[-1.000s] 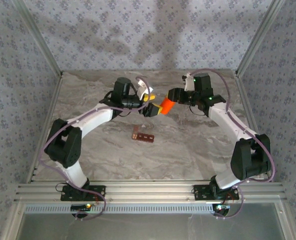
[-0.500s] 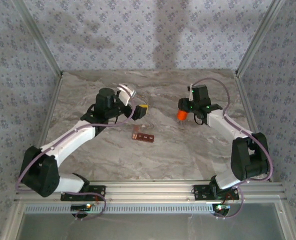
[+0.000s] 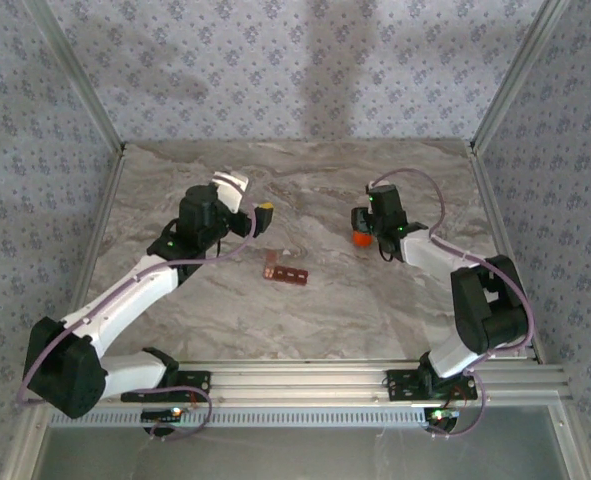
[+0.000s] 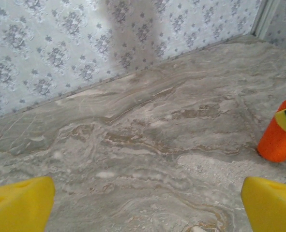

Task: Sort the pills into containers

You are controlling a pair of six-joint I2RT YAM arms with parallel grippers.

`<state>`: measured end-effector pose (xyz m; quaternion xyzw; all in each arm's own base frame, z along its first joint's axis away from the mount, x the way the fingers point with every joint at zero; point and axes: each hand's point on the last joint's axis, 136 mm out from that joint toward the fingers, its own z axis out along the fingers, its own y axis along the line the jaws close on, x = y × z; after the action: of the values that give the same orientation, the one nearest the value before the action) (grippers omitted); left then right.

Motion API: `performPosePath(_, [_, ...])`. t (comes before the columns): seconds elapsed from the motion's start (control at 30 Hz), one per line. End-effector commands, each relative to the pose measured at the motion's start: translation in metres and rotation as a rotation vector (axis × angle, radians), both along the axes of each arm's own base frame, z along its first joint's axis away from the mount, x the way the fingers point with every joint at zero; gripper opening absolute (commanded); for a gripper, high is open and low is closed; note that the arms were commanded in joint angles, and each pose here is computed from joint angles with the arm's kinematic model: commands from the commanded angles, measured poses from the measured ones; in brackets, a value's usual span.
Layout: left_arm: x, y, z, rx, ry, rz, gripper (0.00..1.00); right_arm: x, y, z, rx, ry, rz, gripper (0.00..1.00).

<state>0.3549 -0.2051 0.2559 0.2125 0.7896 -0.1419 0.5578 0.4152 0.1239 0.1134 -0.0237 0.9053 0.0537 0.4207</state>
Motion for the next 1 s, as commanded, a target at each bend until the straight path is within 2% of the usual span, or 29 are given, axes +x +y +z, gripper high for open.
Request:
performPosePath(0.0, [-0.001,0.011,0.012,0.009,-0.014,0.047,0.98,-0.003,-0.004,-0.008,-0.019,0.018,-0.017,0.67])
performPosePath(0.17, [-0.003,0.011,0.01,-0.005,-0.012,0.041,0.98,-0.002,-0.001,0.02,0.017,-0.003,0.005,0.78])
performPosePath(0.3, [-0.001,0.011,0.012,-0.057,-0.027,0.047,0.98,0.0,-0.003,0.068,0.083,-0.075,0.016,0.82])
performPosePath(0.43, [0.01,0.022,0.005,-0.115,0.003,0.116,0.98,-0.008,0.006,0.117,0.164,-0.118,0.067,0.82])
performPosePath(0.57, [0.025,0.037,-0.013,-0.165,0.092,0.182,0.98,-0.023,0.036,0.144,0.256,-0.077,0.184,0.81])
performPosePath(0.73, [0.034,0.04,-0.037,-0.155,0.205,0.162,0.97,-0.056,0.089,0.14,0.3,0.039,0.363,0.81])
performPosePath(0.8, [0.037,0.039,-0.046,-0.144,0.242,0.151,0.91,-0.072,0.109,0.127,0.299,0.098,0.426,0.8])
performPosePath(0.9, [0.041,0.035,-0.058,-0.107,0.309,0.131,0.68,-0.095,0.137,0.099,0.26,0.19,0.503,0.8])
performPosePath(0.93, [0.042,0.032,-0.062,-0.094,0.334,0.111,0.55,-0.1,0.145,0.091,0.242,0.209,0.519,0.8])
performPosePath(0.97, [0.042,0.029,-0.068,-0.077,0.369,0.096,0.38,-0.108,0.148,0.069,0.207,0.251,0.52,0.8])
